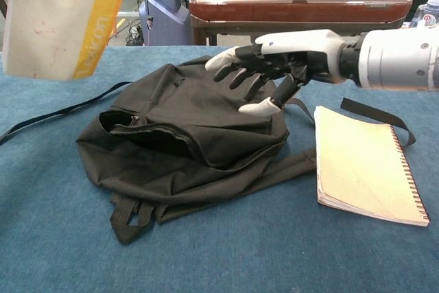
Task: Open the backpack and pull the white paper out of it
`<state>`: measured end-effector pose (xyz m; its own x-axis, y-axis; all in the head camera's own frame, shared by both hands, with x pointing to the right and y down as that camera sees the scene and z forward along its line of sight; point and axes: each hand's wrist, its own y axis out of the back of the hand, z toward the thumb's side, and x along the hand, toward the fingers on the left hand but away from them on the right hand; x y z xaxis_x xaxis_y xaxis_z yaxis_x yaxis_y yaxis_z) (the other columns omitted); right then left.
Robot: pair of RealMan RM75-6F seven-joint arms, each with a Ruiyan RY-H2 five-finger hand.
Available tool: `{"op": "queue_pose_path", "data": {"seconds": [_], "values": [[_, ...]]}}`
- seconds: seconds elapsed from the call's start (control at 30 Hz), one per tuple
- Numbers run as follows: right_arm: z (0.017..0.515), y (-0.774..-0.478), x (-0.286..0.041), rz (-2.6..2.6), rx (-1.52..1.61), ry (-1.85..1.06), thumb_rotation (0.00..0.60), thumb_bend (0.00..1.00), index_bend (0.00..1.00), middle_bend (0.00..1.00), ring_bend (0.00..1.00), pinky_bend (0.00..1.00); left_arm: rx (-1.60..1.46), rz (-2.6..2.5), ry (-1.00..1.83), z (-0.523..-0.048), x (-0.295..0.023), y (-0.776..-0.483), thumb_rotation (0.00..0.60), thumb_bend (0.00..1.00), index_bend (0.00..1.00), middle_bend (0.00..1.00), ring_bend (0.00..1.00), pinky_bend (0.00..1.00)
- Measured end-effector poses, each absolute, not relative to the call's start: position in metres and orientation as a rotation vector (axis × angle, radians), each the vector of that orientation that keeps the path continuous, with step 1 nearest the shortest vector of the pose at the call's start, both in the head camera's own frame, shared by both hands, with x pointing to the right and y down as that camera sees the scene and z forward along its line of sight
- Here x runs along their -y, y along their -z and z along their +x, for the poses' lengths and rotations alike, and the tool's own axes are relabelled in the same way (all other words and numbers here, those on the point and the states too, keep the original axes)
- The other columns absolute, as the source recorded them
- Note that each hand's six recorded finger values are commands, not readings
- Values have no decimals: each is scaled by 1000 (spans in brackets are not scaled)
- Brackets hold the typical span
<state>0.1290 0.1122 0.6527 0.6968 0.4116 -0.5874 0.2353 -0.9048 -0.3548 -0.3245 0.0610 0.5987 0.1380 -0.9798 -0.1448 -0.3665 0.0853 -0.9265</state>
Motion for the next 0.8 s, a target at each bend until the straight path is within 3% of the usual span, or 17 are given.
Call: {"op": "queue_pose_path", "data": {"seconds": [0.5, 0.6, 0.7, 0.8], "values": [[190, -640, -73, -2486, 716, -1094, 600, 302, 81, 138, 125, 207, -1055, -1663, 917, -253, -115, -678, 600, 488, 763, 777, 605, 391], [201, -641, -68, -2452, 744, -1124, 600, 302, 81, 138, 125, 208, -1010, -1726, 923, -242, -124, -684, 600, 435, 644, 690, 579, 372], [213, -643, -63, -2413, 766, -1159, 600, 302, 81, 138, 125, 208, -988, -1804, 951, -235, -130, -688, 600, 254, 434, 560, 510, 348], [226, -645, -61, -2382, 784, -1196, 600, 302, 81, 138, 125, 208, -982, -1884, 989, -233, -134, -686, 545, 207, 304, 466, 440, 330]]}}
